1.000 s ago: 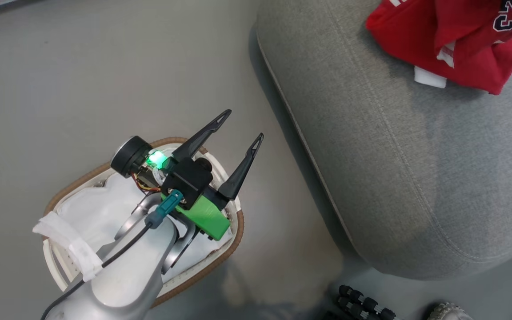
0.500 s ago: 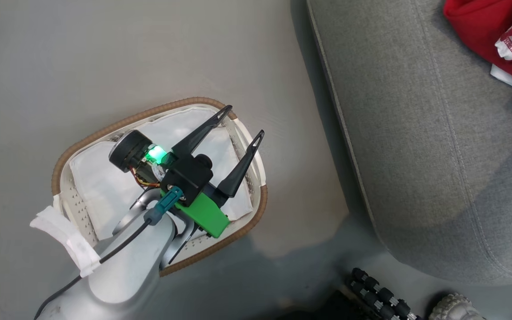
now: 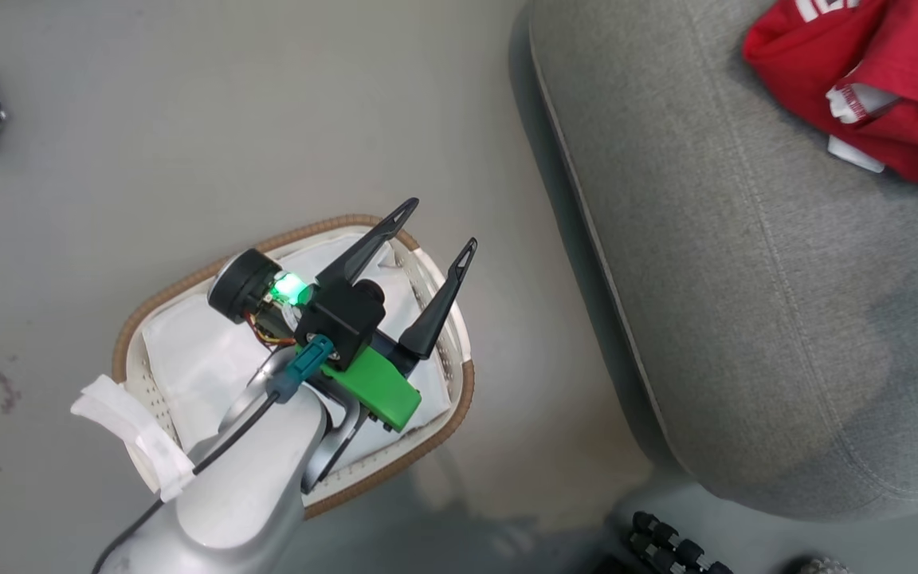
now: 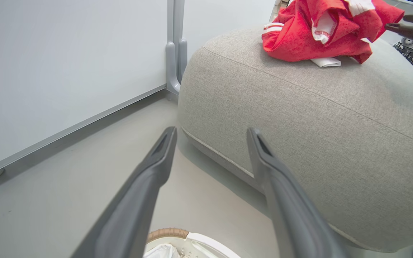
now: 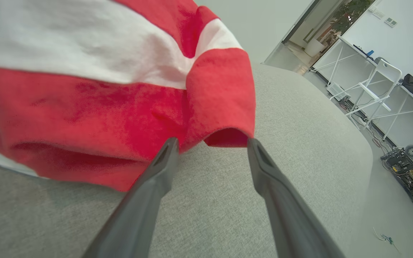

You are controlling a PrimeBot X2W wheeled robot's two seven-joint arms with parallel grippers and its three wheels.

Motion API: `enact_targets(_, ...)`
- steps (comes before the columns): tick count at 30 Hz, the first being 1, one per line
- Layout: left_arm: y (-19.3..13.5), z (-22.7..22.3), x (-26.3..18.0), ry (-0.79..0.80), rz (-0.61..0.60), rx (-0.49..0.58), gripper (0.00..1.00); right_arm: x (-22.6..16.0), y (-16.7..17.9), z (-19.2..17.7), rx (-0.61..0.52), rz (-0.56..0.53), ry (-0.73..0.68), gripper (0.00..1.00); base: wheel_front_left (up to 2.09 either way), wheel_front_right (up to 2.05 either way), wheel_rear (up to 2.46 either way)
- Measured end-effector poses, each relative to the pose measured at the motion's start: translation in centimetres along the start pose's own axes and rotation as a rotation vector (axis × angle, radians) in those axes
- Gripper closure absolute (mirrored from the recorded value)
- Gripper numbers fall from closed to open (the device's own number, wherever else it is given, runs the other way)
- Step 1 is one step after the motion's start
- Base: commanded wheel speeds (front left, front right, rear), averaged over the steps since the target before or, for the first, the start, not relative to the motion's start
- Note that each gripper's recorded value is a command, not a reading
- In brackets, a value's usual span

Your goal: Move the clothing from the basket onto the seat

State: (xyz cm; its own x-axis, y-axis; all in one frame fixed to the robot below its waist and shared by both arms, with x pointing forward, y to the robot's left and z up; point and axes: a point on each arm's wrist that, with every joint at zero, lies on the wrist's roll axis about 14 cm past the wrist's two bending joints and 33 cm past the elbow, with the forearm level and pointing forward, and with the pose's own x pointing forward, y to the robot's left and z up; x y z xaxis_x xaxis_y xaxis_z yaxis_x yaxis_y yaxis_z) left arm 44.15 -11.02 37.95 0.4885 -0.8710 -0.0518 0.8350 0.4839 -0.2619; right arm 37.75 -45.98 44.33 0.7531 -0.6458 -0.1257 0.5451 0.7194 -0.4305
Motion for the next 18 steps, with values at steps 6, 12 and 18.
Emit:
enact_targets(6,-1.6,1.7,-0.4,-0.021,0.007,0.002,0.0,-2.7,1.2,0.2,0.016,0.072,-0.013,0.0,0.0,0.0,0.0)
enact_targets(12,-2.9,3.7,-0.7,-0.051,0.019,0.023,0.0,-3.5,2.7,4.3,0.107,0.134,-0.135,0.0,0.0,0.0,0.0)
enact_targets(18,-2.8,5.2,-1.6,-0.069,0.066,0.043,0.0,-4.6,6.0,8.4,0.199,0.234,-0.248,0.0,0.0,0.0,0.0)
